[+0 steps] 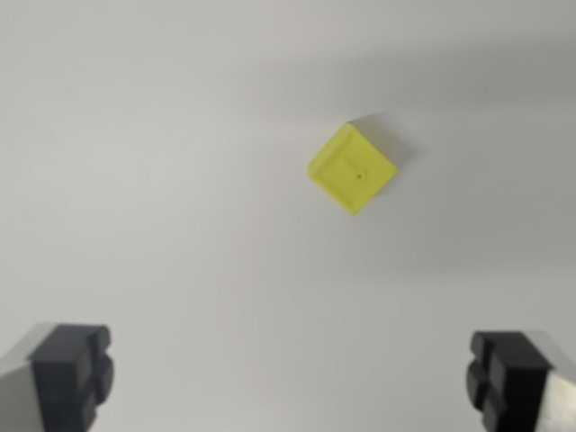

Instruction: Pick yellow cube

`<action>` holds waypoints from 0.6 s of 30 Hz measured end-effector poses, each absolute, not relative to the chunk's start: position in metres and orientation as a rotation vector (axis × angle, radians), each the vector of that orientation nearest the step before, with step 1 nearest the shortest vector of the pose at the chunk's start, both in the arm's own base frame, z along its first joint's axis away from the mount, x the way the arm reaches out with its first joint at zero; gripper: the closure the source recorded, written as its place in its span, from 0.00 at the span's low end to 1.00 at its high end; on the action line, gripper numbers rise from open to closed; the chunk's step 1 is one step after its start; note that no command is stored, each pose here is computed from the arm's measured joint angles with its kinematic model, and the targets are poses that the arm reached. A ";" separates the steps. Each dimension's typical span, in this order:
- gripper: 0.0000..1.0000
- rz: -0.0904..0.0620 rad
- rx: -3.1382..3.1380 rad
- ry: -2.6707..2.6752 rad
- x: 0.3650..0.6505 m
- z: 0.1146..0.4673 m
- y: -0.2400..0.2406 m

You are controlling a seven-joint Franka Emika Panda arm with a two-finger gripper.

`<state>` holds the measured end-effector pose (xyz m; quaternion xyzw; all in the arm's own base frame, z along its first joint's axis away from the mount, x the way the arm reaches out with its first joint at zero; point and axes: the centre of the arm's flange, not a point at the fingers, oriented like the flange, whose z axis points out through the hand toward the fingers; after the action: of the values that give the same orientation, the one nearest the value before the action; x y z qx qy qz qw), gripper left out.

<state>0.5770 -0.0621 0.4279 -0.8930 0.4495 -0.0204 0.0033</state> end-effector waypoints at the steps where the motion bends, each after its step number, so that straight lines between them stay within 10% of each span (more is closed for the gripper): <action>1: 0.00 -0.064 -2.800 1.409 0.577 0.428 -0.062; 18: 0.00 -0.057 -2.870 1.261 0.577 0.400 -0.069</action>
<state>0.5774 -0.0686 0.3997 -0.9154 0.4022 -0.0181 0.0029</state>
